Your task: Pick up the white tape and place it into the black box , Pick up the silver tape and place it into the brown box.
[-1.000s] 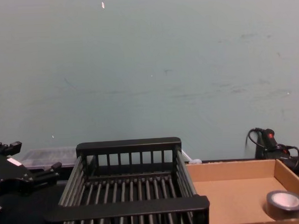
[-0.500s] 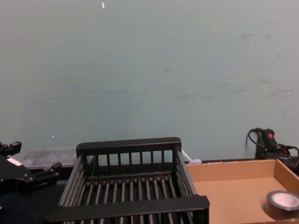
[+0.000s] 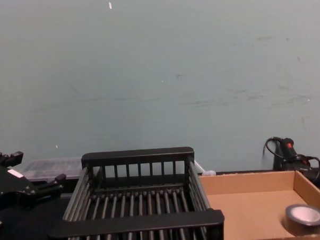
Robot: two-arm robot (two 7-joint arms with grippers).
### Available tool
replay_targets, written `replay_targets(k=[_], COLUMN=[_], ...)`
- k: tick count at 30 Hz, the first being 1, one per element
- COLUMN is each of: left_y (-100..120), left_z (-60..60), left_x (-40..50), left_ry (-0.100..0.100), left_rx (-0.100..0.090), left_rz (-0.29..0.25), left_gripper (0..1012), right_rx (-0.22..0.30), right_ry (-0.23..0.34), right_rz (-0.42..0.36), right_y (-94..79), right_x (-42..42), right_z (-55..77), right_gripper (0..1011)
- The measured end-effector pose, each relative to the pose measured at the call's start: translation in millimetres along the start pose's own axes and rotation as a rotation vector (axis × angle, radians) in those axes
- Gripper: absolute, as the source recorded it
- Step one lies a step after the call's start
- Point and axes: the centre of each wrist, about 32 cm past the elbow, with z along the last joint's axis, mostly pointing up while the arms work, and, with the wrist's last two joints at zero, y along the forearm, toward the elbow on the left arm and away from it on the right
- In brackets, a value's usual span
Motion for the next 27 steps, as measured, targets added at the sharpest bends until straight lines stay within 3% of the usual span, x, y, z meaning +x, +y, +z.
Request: replay_targets(k=[27], left_y=[0.0], left_z=[0.0], left_x=[0.0], left_ry=[0.000], left_rx=[0.000], left_rz=[0.000], left_gripper=[1001], right_rx=[-0.006], right_ry=[-0.005], right_rz=[0.007], right_y=[2.6], right_x=[-0.6], right_z=[-0.9], right_gripper=[1002])
